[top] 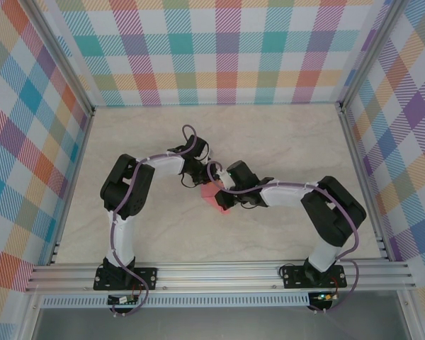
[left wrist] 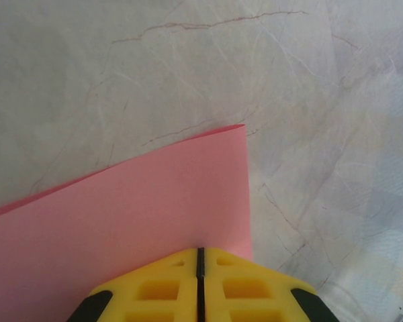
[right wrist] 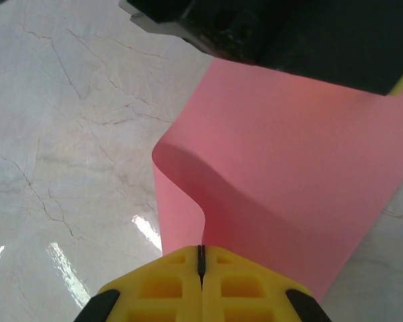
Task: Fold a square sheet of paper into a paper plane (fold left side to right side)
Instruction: Third fold the triangle at the center of the table.
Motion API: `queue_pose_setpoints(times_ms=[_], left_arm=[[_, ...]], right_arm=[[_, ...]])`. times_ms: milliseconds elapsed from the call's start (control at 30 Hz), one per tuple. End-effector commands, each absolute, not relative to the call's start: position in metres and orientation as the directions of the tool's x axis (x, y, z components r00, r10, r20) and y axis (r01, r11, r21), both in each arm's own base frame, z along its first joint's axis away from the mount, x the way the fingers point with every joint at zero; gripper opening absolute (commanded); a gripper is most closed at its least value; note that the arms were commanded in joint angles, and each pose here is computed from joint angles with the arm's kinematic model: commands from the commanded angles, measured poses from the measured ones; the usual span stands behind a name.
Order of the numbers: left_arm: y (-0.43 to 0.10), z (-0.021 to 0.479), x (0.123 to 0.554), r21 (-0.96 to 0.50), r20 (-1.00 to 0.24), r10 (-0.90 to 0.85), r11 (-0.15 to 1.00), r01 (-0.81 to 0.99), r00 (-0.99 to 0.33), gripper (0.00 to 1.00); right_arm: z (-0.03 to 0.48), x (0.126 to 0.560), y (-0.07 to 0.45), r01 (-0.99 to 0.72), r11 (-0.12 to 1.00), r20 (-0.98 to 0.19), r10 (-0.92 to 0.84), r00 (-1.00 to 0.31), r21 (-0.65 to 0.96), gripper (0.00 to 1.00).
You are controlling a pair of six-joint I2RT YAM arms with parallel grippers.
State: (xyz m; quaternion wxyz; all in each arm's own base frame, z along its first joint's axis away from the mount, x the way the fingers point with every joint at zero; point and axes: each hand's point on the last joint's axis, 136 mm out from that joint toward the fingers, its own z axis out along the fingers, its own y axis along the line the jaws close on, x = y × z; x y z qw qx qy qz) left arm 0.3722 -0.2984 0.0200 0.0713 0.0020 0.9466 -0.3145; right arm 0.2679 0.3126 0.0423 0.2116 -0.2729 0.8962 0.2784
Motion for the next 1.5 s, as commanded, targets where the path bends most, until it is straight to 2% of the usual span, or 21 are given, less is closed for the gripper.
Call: queue_pose_setpoints(times_ms=[0,400,800,1467], left_arm=[[-0.285,-0.019,0.353,-0.506,-0.062,-0.017,0.862,0.017,-0.998,0.08],[-0.288,-0.020,0.353,-0.507,-0.062,-0.014,0.862,0.019,-0.998,0.08],[-0.289,-0.019,0.353,-0.509,-0.065,-0.012,0.861,0.023,-0.998,0.07],[-0.289,-0.023,0.352,-0.502,-0.059,-0.010,0.865,0.021,-0.998,0.07]], right_arm=[[0.042,0.273,0.311,-0.566,0.703,-0.487,-0.346,-0.802,0.431,0.00],[0.033,0.291,0.306,-0.530,0.732,-0.457,-0.331,-0.826,0.428,0.00],[0.018,0.289,0.299,-0.507,0.757,-0.424,-0.333,-0.842,0.413,0.00],[0.024,0.298,0.292,-0.492,0.780,-0.438,-0.314,-0.842,0.387,0.00]])
